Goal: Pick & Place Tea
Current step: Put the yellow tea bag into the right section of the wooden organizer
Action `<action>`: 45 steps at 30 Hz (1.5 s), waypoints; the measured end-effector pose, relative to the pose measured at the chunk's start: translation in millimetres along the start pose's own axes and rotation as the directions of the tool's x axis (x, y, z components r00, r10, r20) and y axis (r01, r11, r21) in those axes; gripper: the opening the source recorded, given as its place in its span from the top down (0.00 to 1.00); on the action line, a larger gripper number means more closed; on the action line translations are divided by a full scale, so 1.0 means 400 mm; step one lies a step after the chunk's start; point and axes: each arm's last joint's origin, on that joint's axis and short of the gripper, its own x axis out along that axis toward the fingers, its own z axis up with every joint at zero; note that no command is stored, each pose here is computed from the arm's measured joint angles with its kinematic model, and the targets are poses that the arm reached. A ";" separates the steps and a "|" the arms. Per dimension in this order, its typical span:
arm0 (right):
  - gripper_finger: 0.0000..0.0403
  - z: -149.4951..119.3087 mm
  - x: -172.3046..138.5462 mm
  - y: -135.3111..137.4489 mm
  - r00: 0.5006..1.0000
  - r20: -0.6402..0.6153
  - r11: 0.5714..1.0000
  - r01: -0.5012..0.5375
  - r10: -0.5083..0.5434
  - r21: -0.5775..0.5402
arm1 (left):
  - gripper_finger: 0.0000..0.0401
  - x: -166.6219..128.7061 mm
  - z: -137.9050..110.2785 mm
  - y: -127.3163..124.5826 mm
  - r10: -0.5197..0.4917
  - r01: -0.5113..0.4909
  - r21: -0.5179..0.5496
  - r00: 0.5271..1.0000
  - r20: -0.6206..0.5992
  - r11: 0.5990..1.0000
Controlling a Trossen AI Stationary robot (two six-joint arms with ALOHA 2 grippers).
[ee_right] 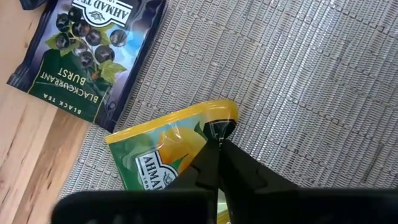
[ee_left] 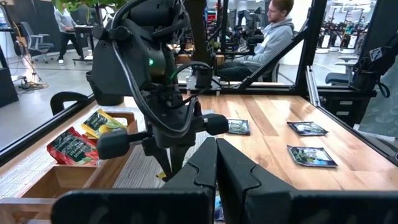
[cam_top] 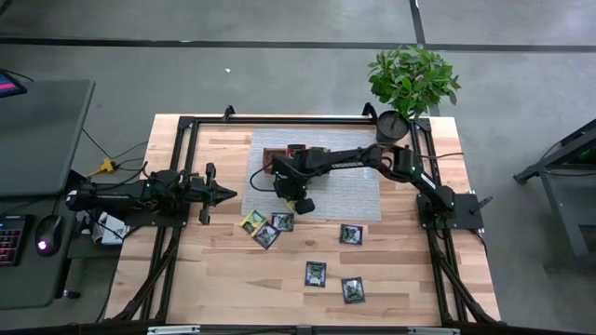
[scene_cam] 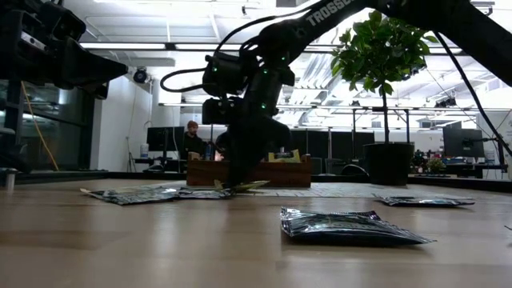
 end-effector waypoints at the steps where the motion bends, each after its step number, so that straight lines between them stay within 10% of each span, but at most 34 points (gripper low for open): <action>1: 0.99 0.003 -0.003 0.000 1.000 -0.002 1.000 0.003 -0.003 0.000 | 1.00 0.000 0.000 0.000 0.000 0.000 0.000 1.000 0.000 1.000; 20: 1.00 0.126 -0.143 0.025 0.916 -0.092 0.913 0.397 -0.390 0.090 | 1.00 0.000 0.000 0.000 0.000 0.000 0.000 1.000 0.000 1.000; 45: 1.00 0.012 -0.390 -0.042 0.904 -0.244 0.825 0.422 -0.351 0.376 | 1.00 0.000 0.000 0.000 0.000 0.000 0.000 1.000 0.000 1.000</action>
